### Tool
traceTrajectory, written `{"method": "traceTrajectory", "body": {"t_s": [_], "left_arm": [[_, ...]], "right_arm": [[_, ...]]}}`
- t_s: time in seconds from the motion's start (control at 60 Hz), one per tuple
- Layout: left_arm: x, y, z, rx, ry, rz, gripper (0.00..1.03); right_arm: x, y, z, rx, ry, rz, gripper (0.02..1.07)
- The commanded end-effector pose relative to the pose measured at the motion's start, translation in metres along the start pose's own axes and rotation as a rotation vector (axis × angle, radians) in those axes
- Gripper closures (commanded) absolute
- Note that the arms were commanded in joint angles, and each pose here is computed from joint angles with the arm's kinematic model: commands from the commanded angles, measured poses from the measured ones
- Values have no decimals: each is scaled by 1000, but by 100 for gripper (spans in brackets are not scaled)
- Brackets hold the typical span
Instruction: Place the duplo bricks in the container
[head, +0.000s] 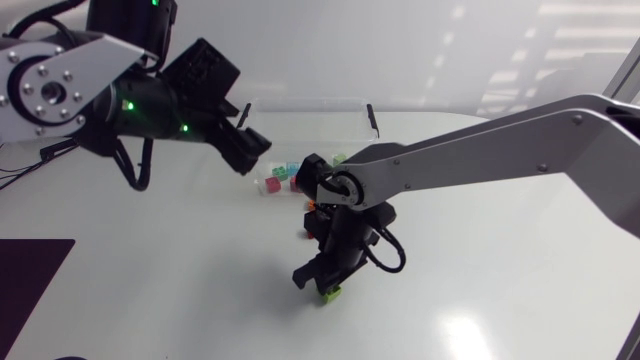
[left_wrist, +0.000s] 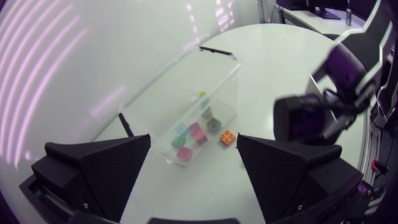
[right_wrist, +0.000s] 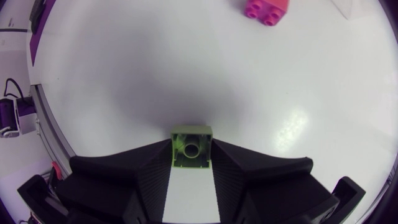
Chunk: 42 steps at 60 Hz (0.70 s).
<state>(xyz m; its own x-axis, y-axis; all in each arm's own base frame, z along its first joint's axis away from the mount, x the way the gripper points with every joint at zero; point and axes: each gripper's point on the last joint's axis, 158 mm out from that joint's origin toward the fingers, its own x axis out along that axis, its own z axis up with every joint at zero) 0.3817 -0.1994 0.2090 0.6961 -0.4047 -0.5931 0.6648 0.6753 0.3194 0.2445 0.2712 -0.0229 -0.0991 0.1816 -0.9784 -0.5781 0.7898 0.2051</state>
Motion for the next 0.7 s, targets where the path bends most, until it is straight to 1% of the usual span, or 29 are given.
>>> {"method": "traceTrajectory", "body": {"t_s": [0.0,0.167,0.317,0.433,0.583,0.683], "left_arm": [[1,-24,-27,54,38,-67,7],[16,-60,-63,128,90,-188,7],[48,-92,-87,182,138,-262,7],[75,-106,-90,196,151,-290,7],[109,-125,-101,216,200,-340,7],[127,-129,-103,225,208,-350,7]], "right_arm": [[-32,-12,5,36,-61,3,94],[-86,-40,8,92,-167,6,94],[-135,-61,17,135,-272,11,94],[-166,-71,29,160,-352,16,94],[-199,-71,44,162,-427,40,94],[-216,-69,53,157,-470,50,94]]}}
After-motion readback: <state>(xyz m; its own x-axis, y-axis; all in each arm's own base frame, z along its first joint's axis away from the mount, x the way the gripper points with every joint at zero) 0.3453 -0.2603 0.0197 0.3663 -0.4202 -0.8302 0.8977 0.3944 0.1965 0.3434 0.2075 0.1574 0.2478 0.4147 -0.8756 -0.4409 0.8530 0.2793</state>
